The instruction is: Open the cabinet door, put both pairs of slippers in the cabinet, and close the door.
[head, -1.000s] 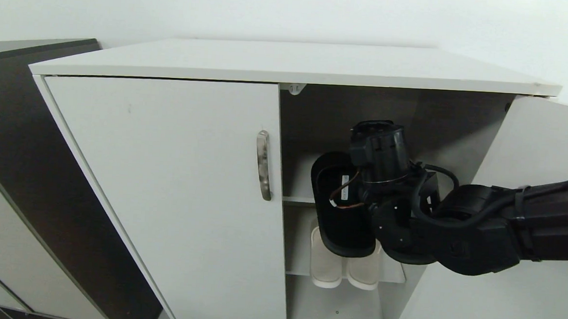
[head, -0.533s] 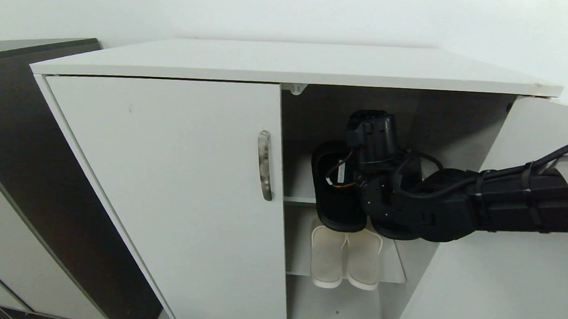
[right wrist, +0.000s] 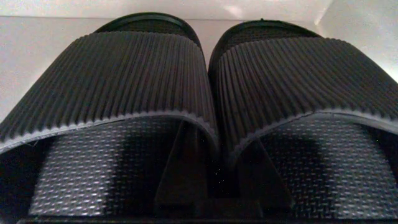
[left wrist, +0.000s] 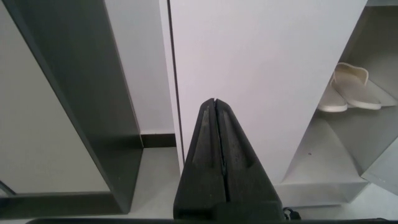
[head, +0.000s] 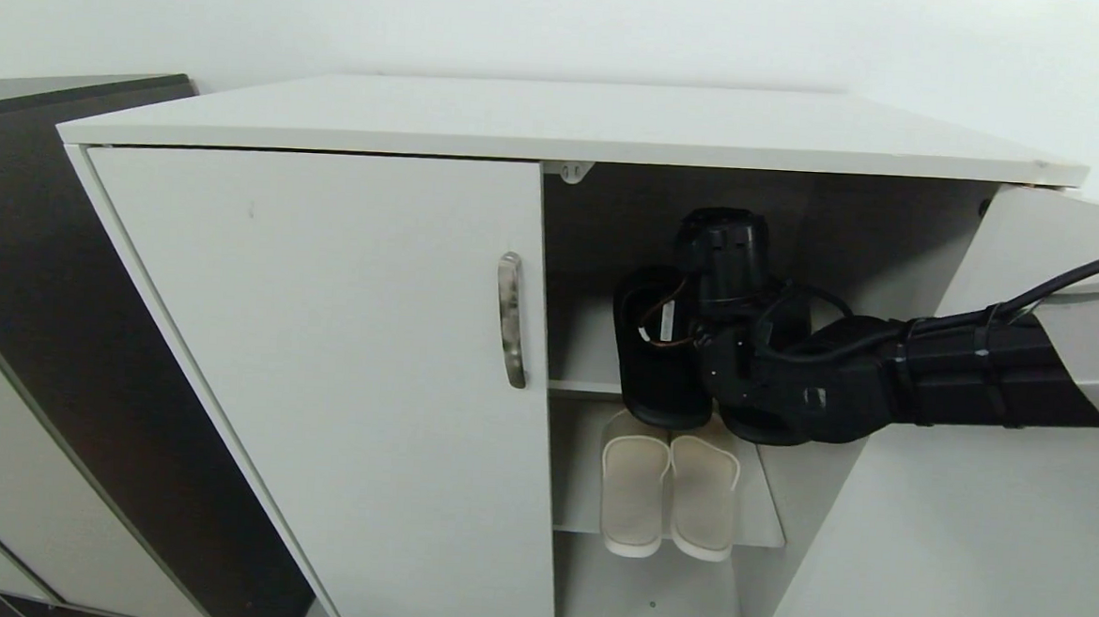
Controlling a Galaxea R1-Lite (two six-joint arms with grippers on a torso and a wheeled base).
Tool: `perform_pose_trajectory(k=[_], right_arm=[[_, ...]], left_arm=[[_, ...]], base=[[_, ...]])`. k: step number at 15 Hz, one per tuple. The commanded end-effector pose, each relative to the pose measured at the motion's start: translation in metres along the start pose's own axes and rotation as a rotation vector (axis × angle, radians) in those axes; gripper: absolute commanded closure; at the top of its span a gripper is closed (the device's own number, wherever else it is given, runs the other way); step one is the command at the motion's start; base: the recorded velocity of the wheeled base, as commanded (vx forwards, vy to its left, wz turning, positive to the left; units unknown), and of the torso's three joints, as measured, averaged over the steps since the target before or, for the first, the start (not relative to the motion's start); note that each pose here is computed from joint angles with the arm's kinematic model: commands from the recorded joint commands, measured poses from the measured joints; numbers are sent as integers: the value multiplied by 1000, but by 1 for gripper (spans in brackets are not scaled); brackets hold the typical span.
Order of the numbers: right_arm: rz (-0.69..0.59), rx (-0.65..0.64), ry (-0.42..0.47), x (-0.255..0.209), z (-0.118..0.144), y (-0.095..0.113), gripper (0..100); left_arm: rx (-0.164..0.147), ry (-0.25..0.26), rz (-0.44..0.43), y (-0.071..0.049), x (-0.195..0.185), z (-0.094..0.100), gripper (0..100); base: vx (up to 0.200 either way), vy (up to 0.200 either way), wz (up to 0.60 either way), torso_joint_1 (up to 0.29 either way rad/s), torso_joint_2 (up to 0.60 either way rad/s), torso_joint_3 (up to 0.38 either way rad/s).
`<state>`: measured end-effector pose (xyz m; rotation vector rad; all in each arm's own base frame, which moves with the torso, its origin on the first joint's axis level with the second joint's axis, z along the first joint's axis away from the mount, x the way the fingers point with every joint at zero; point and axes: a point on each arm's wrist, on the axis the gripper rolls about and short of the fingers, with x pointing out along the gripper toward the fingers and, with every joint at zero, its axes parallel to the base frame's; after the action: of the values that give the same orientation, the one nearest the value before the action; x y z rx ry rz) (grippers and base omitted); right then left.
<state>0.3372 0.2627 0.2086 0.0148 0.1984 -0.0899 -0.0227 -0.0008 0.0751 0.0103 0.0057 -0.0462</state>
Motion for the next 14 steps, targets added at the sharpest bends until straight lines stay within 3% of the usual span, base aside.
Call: perform_pose_trajectory(k=[1, 3, 4, 8, 14], right_arm=[[0, -3, 4, 1, -2, 1, 100], [16, -4, 8, 1, -3, 2, 100], [21, -3, 8, 1, -3, 2, 0], [21, -4, 7, -5, 0, -2, 0], [79, -41, 16, -55, 2, -14, 0]], left_arm=[[0, 0, 0, 0, 0, 0, 100], [0, 0, 0, 0, 0, 0, 100], [0, 0, 0, 0, 0, 0, 100], [0, 0, 0, 0, 0, 0, 100], [-1, 0, 0, 0, 0, 0, 100]], base=[[0, 0, 0, 0, 0, 0], [0, 0, 0, 0, 0, 0], [0, 0, 0, 0, 0, 0], [0, 0, 0, 0, 0, 0], [0, 0, 0, 0, 0, 0]])
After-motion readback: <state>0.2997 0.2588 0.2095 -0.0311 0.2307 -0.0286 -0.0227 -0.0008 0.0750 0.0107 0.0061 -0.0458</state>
